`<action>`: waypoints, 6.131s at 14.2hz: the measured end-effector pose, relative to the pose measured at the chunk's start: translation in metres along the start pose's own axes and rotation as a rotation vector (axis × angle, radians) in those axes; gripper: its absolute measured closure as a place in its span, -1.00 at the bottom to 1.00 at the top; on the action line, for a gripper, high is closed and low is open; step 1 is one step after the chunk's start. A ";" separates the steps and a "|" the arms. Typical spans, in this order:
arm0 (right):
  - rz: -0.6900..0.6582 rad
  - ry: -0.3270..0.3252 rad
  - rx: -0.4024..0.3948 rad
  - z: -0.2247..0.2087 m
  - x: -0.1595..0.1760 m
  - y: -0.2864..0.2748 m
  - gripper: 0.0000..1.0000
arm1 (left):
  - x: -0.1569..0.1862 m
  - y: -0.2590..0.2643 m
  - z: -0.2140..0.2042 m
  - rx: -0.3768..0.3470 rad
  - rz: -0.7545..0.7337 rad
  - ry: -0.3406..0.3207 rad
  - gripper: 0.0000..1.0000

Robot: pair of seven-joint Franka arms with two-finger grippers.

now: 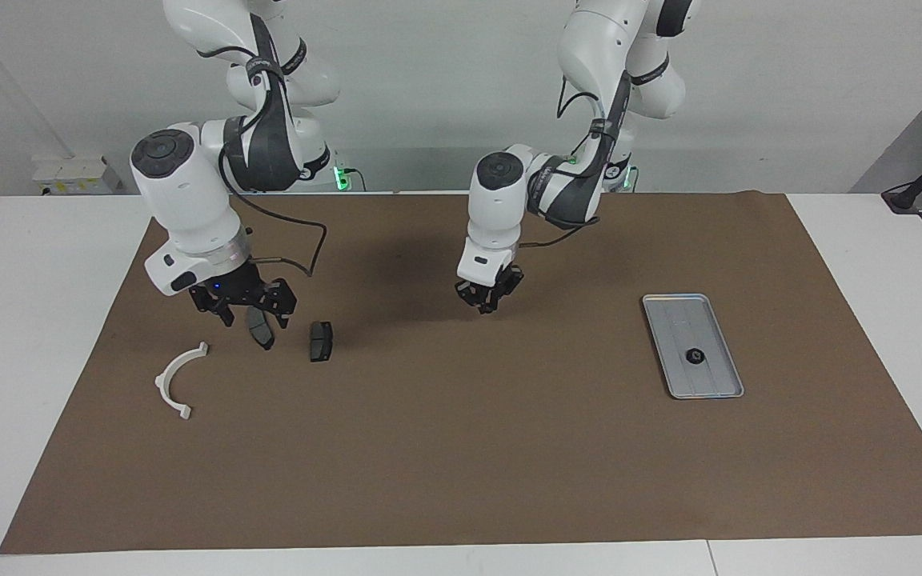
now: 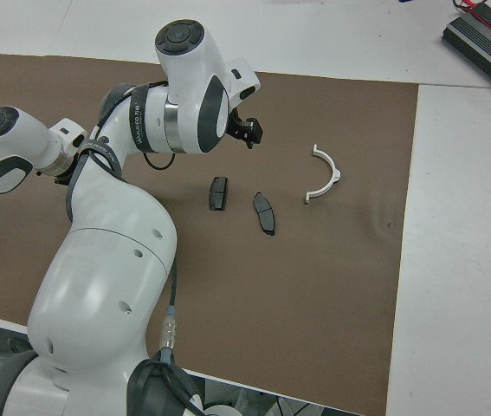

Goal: Place bearing gear from tray to pile

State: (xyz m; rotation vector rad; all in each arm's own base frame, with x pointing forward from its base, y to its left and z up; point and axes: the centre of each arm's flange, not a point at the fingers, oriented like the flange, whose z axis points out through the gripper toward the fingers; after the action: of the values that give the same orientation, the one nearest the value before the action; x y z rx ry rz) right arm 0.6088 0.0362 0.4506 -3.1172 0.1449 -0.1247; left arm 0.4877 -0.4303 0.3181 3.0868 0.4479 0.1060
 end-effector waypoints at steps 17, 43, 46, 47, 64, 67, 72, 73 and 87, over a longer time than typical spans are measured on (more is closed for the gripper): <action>0.021 0.000 0.001 0.000 0.000 -0.002 -1.00 | 0.010 -0.008 0.006 0.004 0.020 0.039 -0.60; 0.304 -0.032 -0.105 0.109 -0.110 -0.398 -1.00 | 0.249 -0.387 -0.038 -0.021 0.391 0.040 -0.60; 0.322 -0.026 -0.097 0.128 -0.094 -0.397 -1.00 | 0.248 -0.391 -0.022 -0.018 0.390 0.033 -0.60; 0.327 -0.021 -0.091 0.127 -0.091 -0.395 -1.00 | 0.247 -0.391 -0.015 -0.018 0.391 0.035 -0.58; 0.414 -0.087 -0.075 0.164 -0.103 -0.380 -0.81 | 0.231 -0.390 0.021 -0.017 0.394 0.072 -0.42; 0.414 -0.086 -0.075 0.162 -0.104 -0.379 -0.59 | 0.230 -0.384 0.023 -0.021 0.374 0.076 0.13; 0.415 -0.084 -0.072 0.162 -0.104 -0.379 -0.03 | 0.228 -0.374 0.022 -0.025 0.350 0.080 0.30; 0.415 -0.083 -0.071 0.162 -0.104 -0.379 0.19 | 0.230 -0.373 0.019 -0.025 0.351 0.077 0.30; 0.450 -0.090 -0.102 0.106 -0.076 -0.365 0.52 | 0.252 -0.328 -0.052 -0.039 0.262 0.027 0.30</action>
State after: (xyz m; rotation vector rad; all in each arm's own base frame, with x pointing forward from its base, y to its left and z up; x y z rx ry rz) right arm 0.5757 0.4084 0.3471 -3.0839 0.8618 0.0319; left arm 0.6327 -0.0433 0.3765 3.0910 0.0388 0.1585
